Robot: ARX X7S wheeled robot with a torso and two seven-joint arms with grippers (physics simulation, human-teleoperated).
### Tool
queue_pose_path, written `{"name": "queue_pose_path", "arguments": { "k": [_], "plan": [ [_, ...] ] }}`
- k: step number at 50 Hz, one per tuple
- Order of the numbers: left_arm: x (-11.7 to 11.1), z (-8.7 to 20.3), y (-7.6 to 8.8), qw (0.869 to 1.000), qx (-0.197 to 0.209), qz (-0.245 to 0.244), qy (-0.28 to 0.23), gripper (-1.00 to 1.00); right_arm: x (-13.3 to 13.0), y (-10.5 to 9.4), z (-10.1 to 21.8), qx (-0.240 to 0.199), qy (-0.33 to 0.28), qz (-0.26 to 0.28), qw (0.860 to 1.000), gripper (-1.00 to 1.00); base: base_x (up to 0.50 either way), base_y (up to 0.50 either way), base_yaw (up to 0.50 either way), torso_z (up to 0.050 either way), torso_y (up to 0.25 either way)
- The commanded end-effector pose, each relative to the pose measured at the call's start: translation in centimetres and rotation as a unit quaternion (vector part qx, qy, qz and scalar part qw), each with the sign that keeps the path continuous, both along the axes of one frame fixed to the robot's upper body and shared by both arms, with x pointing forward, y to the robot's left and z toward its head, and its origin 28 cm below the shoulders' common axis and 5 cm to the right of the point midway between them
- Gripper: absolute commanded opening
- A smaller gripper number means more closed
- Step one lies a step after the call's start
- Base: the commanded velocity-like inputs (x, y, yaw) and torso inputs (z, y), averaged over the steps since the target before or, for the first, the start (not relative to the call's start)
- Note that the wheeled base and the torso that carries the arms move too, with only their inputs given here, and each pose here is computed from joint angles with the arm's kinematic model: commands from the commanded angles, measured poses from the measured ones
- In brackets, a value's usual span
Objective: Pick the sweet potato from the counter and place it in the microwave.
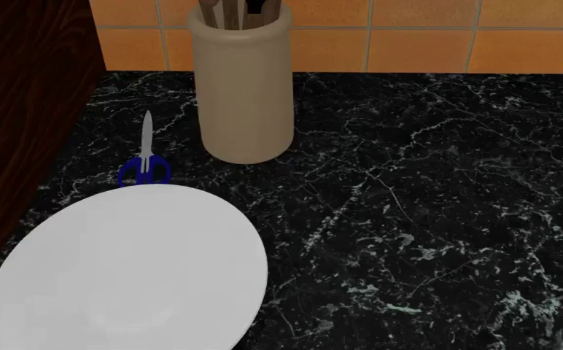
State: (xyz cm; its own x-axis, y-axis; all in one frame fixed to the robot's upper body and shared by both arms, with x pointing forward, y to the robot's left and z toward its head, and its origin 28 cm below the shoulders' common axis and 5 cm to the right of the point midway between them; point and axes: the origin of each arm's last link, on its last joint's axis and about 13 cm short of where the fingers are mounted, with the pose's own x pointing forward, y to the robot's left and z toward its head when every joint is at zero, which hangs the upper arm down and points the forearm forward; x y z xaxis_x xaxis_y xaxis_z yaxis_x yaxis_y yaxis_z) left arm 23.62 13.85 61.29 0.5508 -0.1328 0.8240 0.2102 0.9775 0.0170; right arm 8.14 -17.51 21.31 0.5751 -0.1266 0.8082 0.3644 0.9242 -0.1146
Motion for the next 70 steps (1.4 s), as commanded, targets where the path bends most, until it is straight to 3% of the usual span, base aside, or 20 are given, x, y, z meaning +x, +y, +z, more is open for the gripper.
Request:
{"name": "queue_pose_path", "arguments": {
  "k": [1, 26, 53, 70],
  "plan": [
    [-0.4, 0.8, -0.2, 1.000, 0.004, 0.004, -0.008, -1.00, 0.2, 0.0, 0.2, 0.003, -0.002, 0.003, 1.000, 1.00, 0.00, 0.00, 0.00, 0.000, 0.000],
    [-1.6, 1.0, -0.5, 1.000, 0.000, -0.016, -0.017, -1.00, 0.5, 0.1, 0.0, 0.006, 0.005, -0.002, 1.000, 1.00, 0.00, 0.00, 0.00, 0.000, 0.000],
    [-1.8, 1.1, -0.4, 1.000, -0.006, -0.016, -0.021, -1.00, 0.6, 0.1, 0.2, 0.003, 0.003, 0.002, 1.000, 1.00, -0.48, 0.00, 0.00, 0.000, 0.000],
    [-1.9, 1.1, -0.5, 1.000, -0.007, -0.018, -0.021, -1.00, 0.0, 0.1, -0.2, -0.003, 0.004, -0.002, 1.000, 1.00, 0.00, 0.00, 0.00, 0.000, 0.000]
  ]
}}
